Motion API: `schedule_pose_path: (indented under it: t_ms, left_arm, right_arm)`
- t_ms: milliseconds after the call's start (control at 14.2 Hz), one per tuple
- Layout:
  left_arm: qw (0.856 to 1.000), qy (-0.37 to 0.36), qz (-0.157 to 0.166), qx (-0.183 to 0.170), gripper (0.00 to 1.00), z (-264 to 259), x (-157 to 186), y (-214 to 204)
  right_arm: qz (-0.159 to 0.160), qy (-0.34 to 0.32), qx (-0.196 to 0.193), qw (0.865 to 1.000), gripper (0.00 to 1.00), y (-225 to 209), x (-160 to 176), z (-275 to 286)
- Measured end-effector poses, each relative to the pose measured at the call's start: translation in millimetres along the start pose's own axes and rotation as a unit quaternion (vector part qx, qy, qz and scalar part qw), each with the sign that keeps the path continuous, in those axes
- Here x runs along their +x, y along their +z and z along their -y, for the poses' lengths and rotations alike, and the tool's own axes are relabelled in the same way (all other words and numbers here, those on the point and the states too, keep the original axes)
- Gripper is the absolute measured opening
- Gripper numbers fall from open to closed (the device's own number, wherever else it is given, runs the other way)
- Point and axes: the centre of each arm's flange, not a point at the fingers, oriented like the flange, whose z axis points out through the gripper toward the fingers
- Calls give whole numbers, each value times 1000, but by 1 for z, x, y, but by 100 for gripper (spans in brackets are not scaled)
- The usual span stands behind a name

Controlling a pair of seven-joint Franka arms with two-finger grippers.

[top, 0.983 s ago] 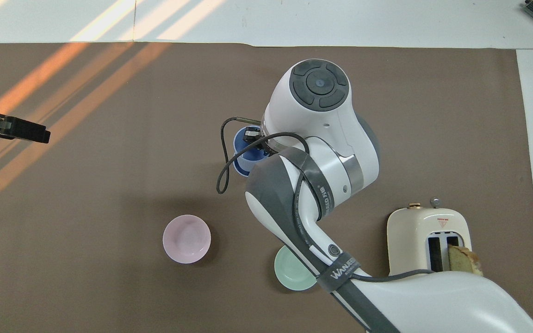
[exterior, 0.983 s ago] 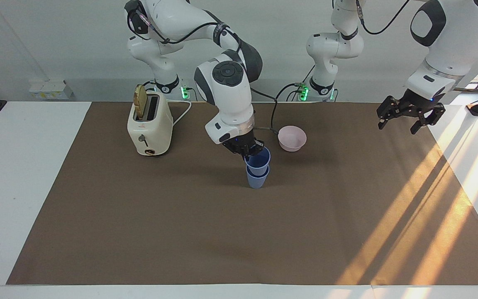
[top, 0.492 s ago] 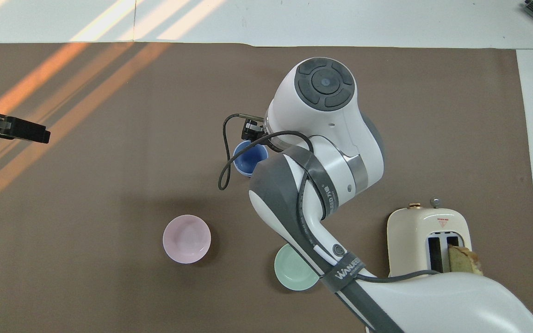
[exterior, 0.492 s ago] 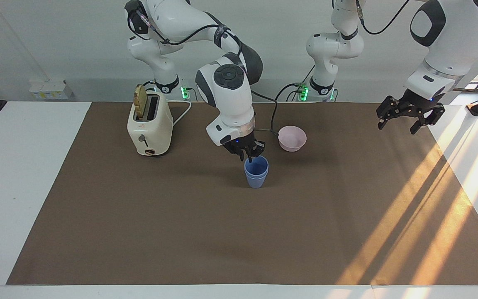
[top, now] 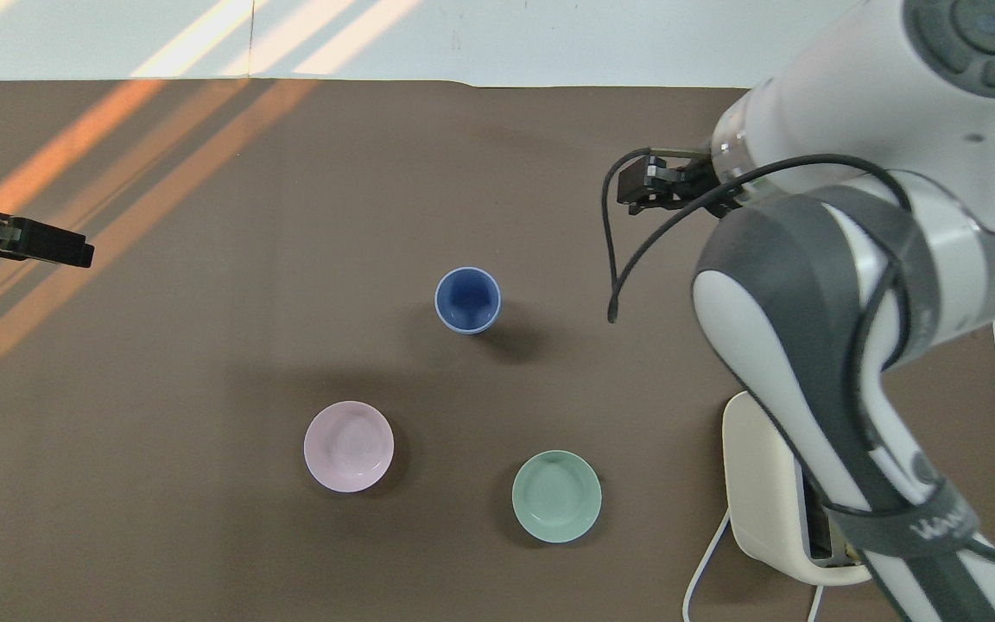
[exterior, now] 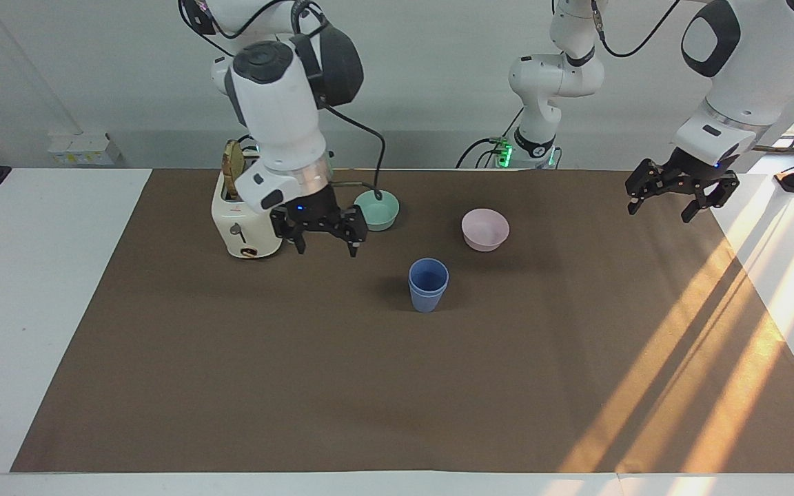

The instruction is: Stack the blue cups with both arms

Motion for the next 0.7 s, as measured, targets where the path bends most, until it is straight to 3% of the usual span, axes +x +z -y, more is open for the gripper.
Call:
schedule_pose_path:
  t_ms: [351,702]
  left_arm:
    - [1000,0,0,0,100,0,0,0]
    - [1000,0,0,0,100,0,0,0]
  right_arm:
    - [-1,-37,-16,999,100,-64,-12,-82]
    - [13,-35,-23,999,100,-70,-16,-128]
